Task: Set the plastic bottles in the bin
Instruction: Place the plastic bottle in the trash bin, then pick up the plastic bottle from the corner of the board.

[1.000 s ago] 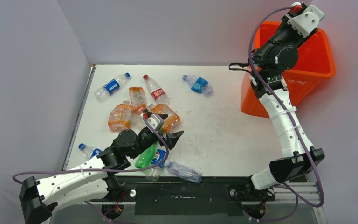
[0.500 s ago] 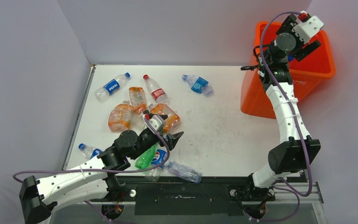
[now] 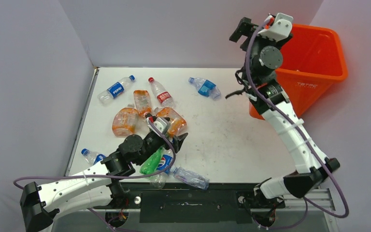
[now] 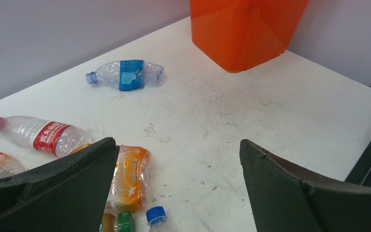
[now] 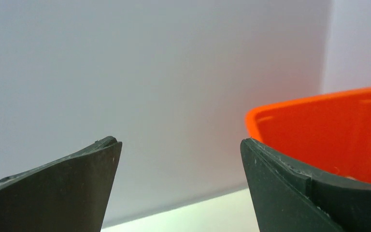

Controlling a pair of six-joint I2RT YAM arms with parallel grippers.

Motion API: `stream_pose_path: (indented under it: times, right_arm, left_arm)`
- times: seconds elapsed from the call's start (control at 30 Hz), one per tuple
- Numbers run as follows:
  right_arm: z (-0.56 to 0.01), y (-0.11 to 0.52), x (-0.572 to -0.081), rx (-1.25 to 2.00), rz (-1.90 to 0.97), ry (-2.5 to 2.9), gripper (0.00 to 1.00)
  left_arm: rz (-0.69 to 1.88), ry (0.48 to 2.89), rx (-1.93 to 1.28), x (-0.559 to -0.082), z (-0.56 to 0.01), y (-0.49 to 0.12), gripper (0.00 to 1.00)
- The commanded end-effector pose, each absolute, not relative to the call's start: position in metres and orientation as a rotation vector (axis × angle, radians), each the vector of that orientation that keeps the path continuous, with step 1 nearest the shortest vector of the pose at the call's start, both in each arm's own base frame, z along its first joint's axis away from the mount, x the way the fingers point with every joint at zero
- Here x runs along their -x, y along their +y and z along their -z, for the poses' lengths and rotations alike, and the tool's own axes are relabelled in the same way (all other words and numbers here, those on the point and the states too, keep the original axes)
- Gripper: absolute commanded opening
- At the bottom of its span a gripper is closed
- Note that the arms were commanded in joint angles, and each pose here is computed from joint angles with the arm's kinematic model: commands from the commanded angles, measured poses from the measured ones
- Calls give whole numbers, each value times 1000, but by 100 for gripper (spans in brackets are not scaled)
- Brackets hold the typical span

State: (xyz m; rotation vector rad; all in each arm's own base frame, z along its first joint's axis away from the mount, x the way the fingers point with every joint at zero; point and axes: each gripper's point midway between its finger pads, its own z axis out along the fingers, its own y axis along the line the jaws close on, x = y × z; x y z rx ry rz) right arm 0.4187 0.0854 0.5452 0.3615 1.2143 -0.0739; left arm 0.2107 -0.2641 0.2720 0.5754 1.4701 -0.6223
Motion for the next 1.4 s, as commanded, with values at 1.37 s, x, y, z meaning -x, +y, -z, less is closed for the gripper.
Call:
stream_pose_path:
  times: [1.37]
  right_arm:
    - [-106,358,-386,264,-1043,2074,90]
  left_arm:
    - [95,1700,-433,-269,-248,-201,96]
